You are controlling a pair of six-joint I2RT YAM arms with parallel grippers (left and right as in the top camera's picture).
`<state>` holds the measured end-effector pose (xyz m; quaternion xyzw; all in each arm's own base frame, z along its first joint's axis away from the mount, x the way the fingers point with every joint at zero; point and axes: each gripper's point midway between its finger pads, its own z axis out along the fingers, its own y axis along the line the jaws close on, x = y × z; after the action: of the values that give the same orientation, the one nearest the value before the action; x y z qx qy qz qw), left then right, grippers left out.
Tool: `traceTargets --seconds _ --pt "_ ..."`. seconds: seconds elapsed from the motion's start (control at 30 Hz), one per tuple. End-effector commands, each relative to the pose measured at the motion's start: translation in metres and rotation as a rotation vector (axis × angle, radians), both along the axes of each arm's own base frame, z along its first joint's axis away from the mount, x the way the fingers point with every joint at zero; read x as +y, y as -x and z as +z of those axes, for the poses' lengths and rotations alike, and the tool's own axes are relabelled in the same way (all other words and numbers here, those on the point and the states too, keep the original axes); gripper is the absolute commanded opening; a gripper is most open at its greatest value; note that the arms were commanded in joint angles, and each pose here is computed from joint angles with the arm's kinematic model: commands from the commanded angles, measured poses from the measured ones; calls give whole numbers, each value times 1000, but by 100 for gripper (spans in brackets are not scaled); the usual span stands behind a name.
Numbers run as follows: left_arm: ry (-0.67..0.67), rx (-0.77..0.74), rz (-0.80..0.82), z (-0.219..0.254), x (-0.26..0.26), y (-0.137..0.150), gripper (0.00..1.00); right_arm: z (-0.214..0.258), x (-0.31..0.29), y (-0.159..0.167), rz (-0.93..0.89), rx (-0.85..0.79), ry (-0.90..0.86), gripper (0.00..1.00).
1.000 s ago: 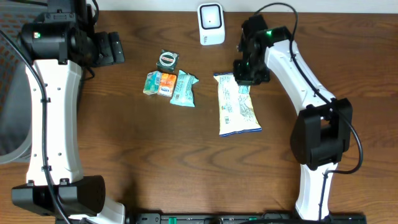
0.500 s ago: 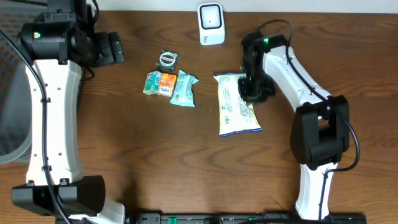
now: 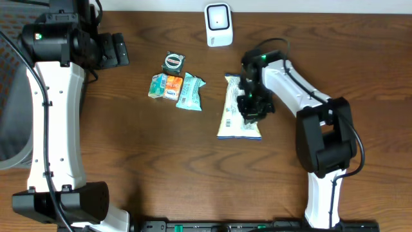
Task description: Scan the item barcode
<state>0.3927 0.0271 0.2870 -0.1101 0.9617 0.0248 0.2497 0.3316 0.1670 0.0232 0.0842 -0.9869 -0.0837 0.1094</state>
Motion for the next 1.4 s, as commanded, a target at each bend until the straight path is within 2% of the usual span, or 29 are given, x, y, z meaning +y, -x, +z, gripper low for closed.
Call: traceTargets --seconds 0.0,0.13,0.27,0.53,0.7,0.97,1.23,1.37 --pt "-9 9 20 -3 4 0 98 1 10 -2 4 -23 -22 12" --pt "-9 9 20 -3 4 0 98 3 2 -11 -6 -51 3 6" --pt "-9 9 20 -3 4 0 98 16 -15 -25 -48 -75 44 7" --pt "-9 9 20 -3 4 0 98 45 -19 -60 -83 -178 9 7" --pt "-9 9 20 -3 4 0 98 44 -14 -83 -74 -272 -14 9" --pt "-9 9 20 -3 4 0 98 31 -29 -114 -80 -419 85 12" --pt "-9 9 20 -3 4 0 98 0 -20 -130 -86 -520 34 11" --pt "-9 9 20 -3 4 0 98 5 -1 -138 -71 -568 -27 11"
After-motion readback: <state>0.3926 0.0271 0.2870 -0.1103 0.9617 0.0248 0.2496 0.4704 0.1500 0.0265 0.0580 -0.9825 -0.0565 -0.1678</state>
